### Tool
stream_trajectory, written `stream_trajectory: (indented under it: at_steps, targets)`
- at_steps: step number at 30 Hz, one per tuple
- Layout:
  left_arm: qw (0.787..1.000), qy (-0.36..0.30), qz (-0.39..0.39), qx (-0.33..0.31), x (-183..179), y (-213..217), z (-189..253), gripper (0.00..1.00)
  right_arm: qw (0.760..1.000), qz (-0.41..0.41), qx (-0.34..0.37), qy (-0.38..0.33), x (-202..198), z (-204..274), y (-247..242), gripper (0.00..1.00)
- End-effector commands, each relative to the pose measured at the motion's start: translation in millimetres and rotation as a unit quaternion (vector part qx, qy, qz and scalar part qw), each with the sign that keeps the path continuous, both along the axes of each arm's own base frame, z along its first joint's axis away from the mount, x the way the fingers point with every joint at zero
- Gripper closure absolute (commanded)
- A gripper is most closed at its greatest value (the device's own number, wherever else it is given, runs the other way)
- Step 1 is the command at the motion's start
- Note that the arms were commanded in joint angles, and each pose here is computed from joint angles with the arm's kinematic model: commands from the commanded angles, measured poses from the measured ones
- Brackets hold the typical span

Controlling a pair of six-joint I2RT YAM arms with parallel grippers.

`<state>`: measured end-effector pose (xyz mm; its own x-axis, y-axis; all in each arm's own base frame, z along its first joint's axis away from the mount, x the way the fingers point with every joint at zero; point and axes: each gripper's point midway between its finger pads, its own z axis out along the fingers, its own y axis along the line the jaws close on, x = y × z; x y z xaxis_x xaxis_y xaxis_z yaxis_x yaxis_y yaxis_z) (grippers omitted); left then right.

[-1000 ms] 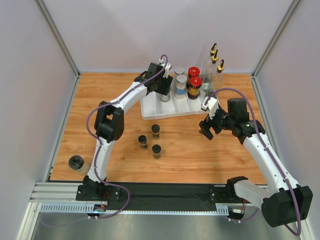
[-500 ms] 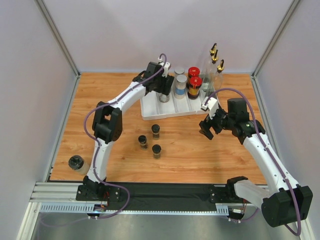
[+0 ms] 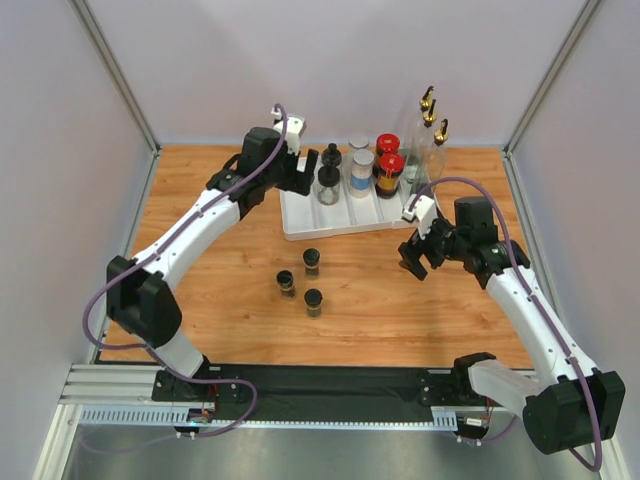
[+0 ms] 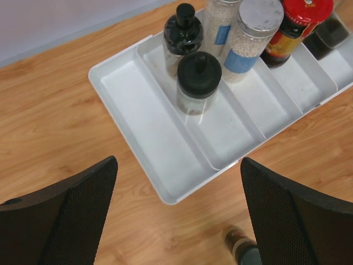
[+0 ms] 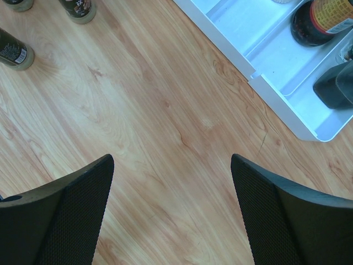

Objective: Organize the condiment bottles
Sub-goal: Place the bottle in the storage box, then pick up the bottle from the corner of the board.

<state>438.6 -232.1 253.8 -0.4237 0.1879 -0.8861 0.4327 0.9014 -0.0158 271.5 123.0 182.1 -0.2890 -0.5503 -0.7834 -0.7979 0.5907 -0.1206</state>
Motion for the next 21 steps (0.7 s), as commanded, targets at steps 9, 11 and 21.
stream_trajectory:
  at_steps: [9, 11, 21]
  targets:
    - [0.976, 0.094, 0.193, 0.035, -73.9, 92.5, -38.1, 0.0, 1.0, 0.001, -0.007, -0.011, 3.3, 0.8, -2.0, 0.12]
    - [0.968, 0.103, 0.225, 0.036, -87.9, 106.5, -45.3, 0.0, 1.0, 0.002, -0.008, -0.01, 3.6, 0.0, -2.0, 0.12]
    - [0.898, 0.089, 0.43, -0.039, -142.7, 171.8, -51.5, 0.0, 1.0, 0.002, -0.008, 0.005, 4.2, -7.1, -1.2, 0.12]
